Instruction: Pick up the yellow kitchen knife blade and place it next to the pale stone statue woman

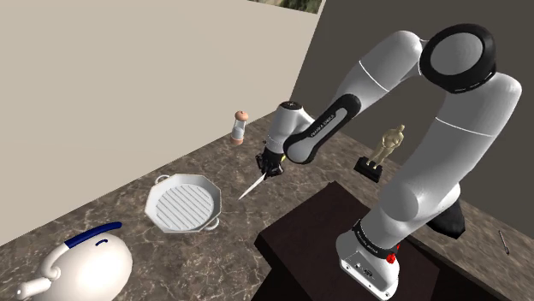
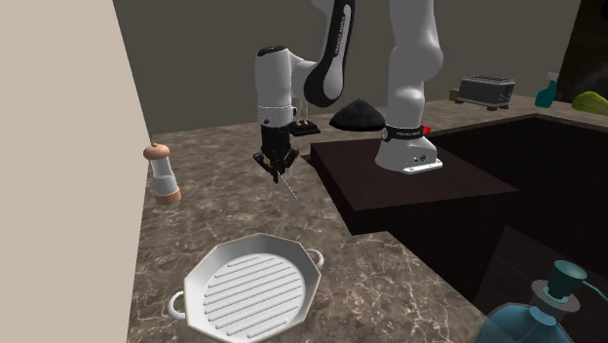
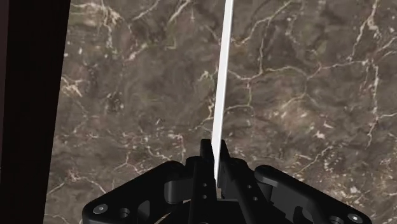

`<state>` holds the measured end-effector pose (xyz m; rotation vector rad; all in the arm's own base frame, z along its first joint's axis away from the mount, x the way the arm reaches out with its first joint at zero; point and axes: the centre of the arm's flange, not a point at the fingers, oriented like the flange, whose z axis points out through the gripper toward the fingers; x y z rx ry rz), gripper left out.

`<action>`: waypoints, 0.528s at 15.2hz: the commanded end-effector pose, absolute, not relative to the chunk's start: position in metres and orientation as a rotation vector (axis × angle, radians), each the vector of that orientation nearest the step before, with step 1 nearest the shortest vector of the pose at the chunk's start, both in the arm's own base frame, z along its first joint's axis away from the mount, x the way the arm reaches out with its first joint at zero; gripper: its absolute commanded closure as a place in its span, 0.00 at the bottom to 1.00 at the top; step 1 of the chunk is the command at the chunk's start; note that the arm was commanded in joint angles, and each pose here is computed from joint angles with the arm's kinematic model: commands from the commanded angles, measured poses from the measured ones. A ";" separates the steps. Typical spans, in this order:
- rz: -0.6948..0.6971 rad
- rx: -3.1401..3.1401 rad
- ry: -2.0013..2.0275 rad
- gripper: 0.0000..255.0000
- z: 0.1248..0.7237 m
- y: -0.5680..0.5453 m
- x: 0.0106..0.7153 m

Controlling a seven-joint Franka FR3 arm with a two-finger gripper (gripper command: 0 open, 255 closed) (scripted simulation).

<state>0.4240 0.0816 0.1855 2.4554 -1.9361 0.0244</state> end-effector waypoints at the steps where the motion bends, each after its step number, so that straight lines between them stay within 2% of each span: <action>1: 0.023 2.455 -1.936 1.00 0.197 0.082 0.424; 8: 0.023 2.455 -1.936 1.00 0.234 0.082 0.424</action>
